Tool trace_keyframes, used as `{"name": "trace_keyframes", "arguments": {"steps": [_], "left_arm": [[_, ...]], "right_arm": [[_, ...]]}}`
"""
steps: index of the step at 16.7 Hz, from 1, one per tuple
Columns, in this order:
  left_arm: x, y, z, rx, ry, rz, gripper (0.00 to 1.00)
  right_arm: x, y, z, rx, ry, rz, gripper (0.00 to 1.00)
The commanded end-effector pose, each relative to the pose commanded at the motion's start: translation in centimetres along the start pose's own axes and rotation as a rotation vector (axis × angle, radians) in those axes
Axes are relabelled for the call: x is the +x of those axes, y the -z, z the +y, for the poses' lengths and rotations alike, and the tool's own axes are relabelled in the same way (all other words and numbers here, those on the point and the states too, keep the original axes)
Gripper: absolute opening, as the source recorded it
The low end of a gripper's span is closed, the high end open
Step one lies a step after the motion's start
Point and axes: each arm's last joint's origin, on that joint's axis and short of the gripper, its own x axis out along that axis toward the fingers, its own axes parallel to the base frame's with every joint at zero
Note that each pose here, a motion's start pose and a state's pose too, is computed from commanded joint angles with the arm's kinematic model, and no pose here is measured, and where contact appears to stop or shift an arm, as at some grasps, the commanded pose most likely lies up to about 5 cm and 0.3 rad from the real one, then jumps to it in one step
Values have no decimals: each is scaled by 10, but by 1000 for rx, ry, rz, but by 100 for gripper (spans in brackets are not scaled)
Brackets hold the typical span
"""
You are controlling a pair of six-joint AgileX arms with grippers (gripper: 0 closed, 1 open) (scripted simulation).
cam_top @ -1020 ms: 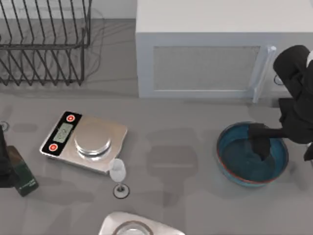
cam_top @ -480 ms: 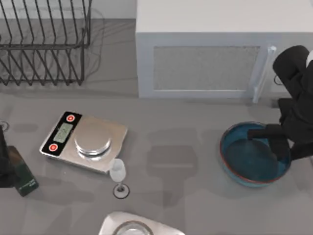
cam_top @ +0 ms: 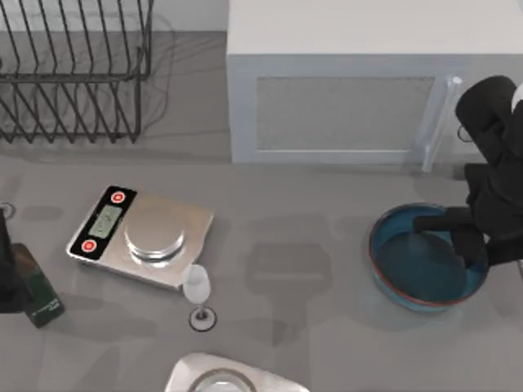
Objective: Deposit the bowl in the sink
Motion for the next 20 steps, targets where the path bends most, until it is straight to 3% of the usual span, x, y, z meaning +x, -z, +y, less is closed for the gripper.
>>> {"name": "trace_keyframes", "arguments": {"steps": [5,9,16,20], "left_arm": [[0,0,0,0,0,0,100],[0,0,0,0,0,0,100],[0,0,0,0,0,0,100],[0,0,0,0,0,0,100]], "right_arm": [[-13,-3,-2,-15,-12,-15,0],[-56,-6,-8,-40,-20,5,0],[-136,-3,-6,-1,3,33,0],[-151,0,0,1,0,-2,0]]}}
